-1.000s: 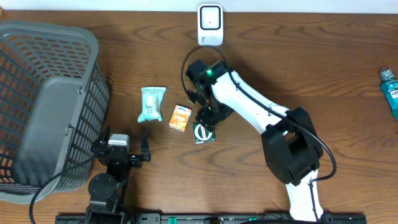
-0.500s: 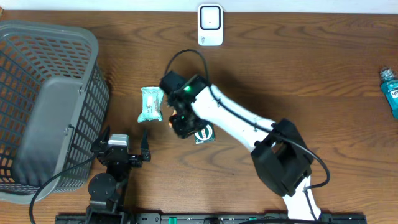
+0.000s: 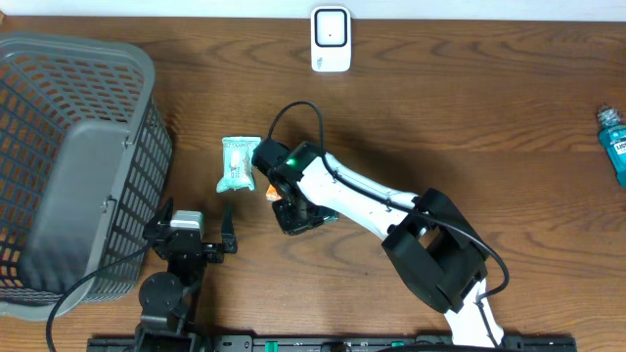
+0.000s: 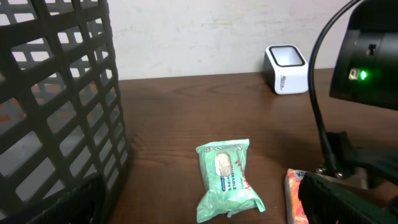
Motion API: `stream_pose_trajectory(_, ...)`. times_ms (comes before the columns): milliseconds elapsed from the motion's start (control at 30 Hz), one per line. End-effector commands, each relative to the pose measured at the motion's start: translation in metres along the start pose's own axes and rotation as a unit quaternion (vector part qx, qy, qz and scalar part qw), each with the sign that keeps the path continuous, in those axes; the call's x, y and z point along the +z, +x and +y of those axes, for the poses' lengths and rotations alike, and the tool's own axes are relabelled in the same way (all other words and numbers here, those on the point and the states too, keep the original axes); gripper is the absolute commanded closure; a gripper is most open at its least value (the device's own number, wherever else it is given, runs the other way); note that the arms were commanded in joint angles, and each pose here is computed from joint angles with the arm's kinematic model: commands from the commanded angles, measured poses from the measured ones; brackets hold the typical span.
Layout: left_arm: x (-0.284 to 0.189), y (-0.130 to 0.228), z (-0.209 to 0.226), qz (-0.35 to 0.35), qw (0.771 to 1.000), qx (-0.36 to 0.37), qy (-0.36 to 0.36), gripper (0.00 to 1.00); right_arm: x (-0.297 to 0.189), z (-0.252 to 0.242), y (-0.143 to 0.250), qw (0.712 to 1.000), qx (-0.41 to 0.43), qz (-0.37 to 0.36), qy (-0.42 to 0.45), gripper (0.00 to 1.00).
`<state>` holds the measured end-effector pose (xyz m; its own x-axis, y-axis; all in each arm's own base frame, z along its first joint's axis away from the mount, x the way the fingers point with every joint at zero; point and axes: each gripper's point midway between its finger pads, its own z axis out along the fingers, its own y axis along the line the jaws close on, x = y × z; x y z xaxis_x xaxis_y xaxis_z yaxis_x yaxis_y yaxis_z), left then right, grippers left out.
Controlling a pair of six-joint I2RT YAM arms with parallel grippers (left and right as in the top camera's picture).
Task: Scan the item barcode
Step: 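Grasp the Zam-Buk tin with the right gripper, then lift the Zam-Buk tin and carry it to the scanner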
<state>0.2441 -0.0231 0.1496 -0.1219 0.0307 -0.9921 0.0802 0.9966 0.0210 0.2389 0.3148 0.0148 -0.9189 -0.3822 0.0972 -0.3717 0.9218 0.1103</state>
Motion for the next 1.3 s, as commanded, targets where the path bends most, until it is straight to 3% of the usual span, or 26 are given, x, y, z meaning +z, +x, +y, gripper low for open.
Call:
stream_pose_trajectory(0,0.001,0.018,0.002,0.028,1.000,-0.001,-0.007,0.02,-0.007,-0.028,-0.002,0.998,0.021,-0.015,0.062,0.87)
stream_pose_trajectory(233,0.001,0.018,0.002,0.028,1.000,-0.001,-0.007,0.02,-0.022,-0.080,0.002,0.980,0.109,-0.024,0.166,0.87)
stream_pose_trajectory(367,0.001,0.018,0.002,0.028,1.000,-0.001,-0.007,0.02,-0.035,-0.080,0.001,0.981,0.132,-0.016,0.137,0.85)
stream_pose_trajectory(467,0.001,0.018,0.002,0.028,1.000,-0.001,-0.007,0.02,-0.051,-0.072,-0.002,0.984,0.141,-0.022,0.102,0.57)
stream_pose_trajectory(500,0.001,0.018,0.003,0.028,1.000,-0.001,-0.007,0.02,-0.058,-0.068,-0.004,0.985,0.142,-0.028,0.090,0.42)
stream_pose_trajectory(567,0.001,0.018,0.003,0.028,1.000,-0.001,-0.007,0.02,-0.071,-0.064,-0.007,0.985,0.148,-0.045,0.073,0.01)
stream_pose_trajectory(833,0.001,0.018,0.002,0.028,1.000,-0.001,-0.007,0.02,-0.075,-0.063,-0.035,0.972,0.197,-0.110,0.062,0.01)
stream_pose_trajectory(1267,0.001,0.018,0.002,0.028,1.000,-0.001,-0.007,0.02,-0.032,-0.095,-0.050,0.967,0.227,-0.077,0.088,0.08)
